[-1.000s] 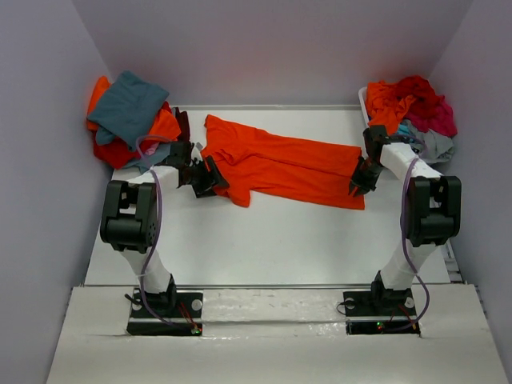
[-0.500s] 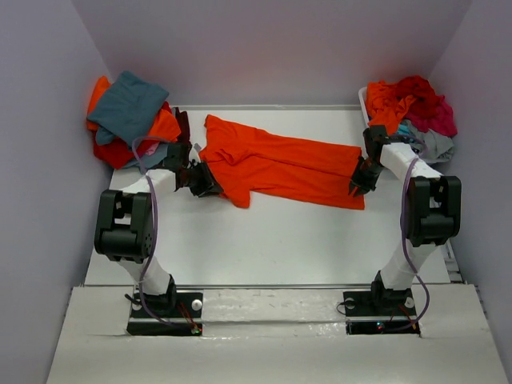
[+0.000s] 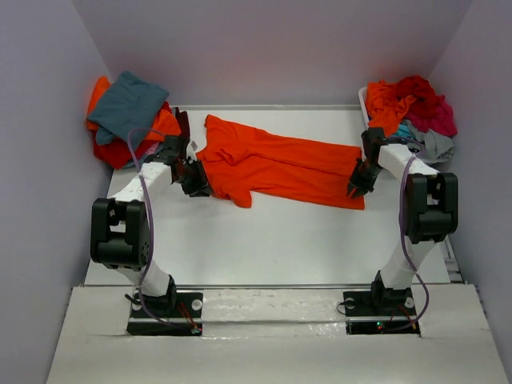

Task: Fold and stack the t-shirts
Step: Fold the flattened tshirt in 1/3 of the way

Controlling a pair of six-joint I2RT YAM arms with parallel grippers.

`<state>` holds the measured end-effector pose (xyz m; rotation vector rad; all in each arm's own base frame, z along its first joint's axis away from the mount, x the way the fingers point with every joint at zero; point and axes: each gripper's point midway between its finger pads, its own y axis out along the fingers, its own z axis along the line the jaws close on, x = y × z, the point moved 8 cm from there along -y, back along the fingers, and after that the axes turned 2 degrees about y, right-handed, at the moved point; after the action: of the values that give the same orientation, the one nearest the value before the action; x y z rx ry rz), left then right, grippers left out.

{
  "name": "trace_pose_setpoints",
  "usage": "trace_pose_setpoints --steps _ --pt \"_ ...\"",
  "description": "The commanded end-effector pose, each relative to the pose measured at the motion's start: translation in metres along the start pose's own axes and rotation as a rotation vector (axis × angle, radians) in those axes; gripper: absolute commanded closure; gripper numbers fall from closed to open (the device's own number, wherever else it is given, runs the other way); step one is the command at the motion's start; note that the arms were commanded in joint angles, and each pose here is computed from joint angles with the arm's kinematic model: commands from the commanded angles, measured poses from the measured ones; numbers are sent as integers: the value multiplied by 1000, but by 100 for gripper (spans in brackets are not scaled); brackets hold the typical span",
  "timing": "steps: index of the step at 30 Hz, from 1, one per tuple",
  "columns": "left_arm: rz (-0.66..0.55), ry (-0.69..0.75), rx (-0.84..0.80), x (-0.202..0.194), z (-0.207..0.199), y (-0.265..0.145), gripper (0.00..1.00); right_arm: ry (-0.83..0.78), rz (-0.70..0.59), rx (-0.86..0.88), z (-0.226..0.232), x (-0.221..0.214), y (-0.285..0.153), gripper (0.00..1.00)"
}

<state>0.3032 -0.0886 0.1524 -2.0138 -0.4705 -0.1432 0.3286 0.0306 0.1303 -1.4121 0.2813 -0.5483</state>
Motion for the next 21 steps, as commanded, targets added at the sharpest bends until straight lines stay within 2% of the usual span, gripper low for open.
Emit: trace_pose_setpoints --steps 1,4,5,8,9,15,21 --pt "37 5 68 -13 7 -8 67 14 -14 23 1 4 3 75" --pt "57 -26 69 -19 11 -1 63 13 -12 18 0 3 5 75" --pt "57 -33 59 -22 12 3 54 12 -11 14 -1 3 5 75" --pt "31 -46 70 -24 17 9 37 9 -11 8 -2 2 6 75" --pt "27 -44 71 -24 17 10 35 8 -8 4 -2 2 6 75" --pt "1 -42 43 -21 20 24 34 4 -13 8 -1 4 5 75" --pt "-48 -14 -87 -11 10 34 36 3 -11 7 -1 3 4 75"
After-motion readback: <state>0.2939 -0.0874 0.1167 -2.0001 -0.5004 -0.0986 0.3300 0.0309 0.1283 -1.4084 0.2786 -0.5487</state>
